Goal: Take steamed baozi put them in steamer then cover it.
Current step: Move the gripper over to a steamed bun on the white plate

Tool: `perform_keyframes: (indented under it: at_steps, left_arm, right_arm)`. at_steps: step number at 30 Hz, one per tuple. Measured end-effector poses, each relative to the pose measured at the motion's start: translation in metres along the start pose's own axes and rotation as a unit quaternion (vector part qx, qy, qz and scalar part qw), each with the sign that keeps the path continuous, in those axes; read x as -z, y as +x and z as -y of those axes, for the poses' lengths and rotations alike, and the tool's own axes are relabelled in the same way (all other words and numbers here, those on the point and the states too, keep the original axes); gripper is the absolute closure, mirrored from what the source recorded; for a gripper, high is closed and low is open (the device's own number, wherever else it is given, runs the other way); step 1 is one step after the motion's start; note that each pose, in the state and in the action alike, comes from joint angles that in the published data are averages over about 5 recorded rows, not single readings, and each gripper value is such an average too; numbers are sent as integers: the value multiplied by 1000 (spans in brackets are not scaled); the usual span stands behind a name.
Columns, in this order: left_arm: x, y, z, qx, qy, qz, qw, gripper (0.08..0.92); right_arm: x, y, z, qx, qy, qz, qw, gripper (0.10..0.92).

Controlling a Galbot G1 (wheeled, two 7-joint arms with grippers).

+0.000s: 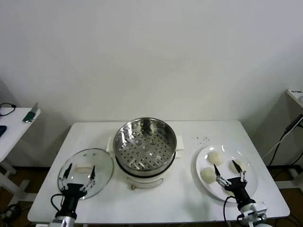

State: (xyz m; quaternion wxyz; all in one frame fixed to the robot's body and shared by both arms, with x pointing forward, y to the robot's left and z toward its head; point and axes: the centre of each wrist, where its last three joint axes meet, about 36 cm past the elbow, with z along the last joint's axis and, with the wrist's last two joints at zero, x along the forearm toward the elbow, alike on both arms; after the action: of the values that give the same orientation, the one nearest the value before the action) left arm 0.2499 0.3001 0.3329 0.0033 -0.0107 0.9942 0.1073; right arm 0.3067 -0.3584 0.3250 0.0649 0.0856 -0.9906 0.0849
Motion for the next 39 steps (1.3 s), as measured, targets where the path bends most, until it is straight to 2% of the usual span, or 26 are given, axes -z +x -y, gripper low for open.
perform_keyframes:
  at_steps: [7, 12, 17, 22, 31, 39]
  left_arm:
    - [2, -3, 1, -2, 4, 8, 1000, 177]
    - [5, -6, 3, -7, 10, 16, 1000, 177]
    - [4, -8, 5, -13, 11, 19, 1000, 177]
    - [3, -10, 6, -16, 9, 19, 1000, 177]
    - [0, -11, 5, -19, 4, 12, 1000, 177]
    - [-3, -12, 7, -21, 4, 6, 1000, 177]
  right_arm:
    - [22, -24, 40, 73, 81, -45, 993, 200]
    - [49, -54, 86, 153, 169, -97, 969, 200]
    - [87, -93, 126, 232, 260, -151, 925, 200]
    - [130, -140, 148, 296, 333, -199, 873, 200]
    - [184, -219, 146, 390, 404, -277, 779, 200]
    - [193, -265, 139, 431, 429, -349, 713, 200]
